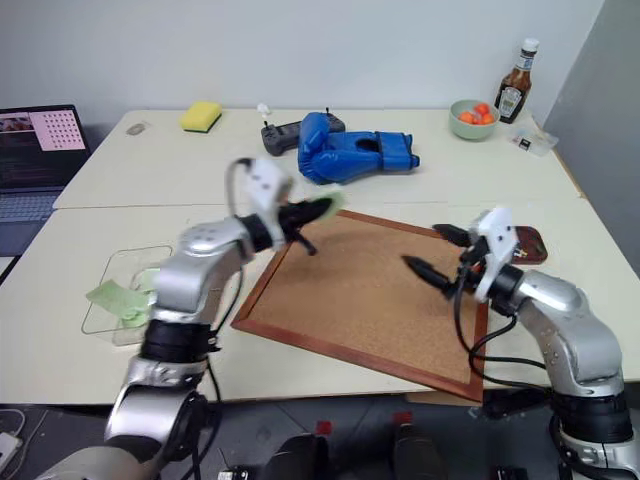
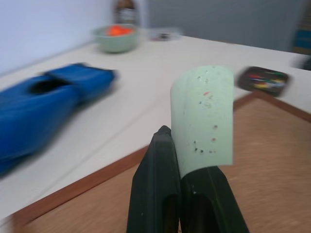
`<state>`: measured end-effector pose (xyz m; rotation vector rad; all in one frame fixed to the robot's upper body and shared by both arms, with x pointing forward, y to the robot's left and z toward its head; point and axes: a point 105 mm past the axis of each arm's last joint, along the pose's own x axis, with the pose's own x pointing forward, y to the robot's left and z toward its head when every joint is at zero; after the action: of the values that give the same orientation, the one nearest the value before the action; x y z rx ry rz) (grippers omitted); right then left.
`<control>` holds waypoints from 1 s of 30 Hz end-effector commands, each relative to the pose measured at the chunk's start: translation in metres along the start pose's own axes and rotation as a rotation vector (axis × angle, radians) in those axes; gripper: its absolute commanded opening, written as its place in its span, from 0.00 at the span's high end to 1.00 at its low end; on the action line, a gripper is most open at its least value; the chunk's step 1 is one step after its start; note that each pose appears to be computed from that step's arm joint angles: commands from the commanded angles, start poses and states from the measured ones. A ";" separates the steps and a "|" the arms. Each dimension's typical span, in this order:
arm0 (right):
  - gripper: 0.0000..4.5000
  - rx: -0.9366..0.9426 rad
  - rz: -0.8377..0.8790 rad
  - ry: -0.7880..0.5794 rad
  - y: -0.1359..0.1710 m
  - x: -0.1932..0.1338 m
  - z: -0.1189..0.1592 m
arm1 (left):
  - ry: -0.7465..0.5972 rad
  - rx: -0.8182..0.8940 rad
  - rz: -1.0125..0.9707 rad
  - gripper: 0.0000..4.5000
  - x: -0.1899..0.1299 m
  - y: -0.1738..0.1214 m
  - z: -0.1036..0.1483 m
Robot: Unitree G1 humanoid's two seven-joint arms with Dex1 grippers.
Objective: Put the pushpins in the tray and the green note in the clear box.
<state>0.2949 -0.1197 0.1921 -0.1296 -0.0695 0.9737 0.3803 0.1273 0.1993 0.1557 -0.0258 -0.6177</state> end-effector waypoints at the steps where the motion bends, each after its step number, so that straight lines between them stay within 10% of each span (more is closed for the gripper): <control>1: 0.00 -0.012 0.193 -0.096 0.035 0.019 0.030 | 0.023 -0.003 0.387 1.00 -0.068 0.052 -0.002; 11: 0.00 0.016 0.296 -0.117 0.039 0.034 0.035 | 0.099 -0.146 1.033 1.00 -0.166 0.101 -0.034; 30: 0.00 0.013 0.236 -0.106 0.032 0.029 0.032 | 0.131 -0.182 1.051 0.23 -0.166 0.106 -0.041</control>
<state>0.2853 -0.0721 0.2071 -0.0450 -0.0884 1.2284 0.3077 0.3138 0.1620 -0.0295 0.1301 0.4429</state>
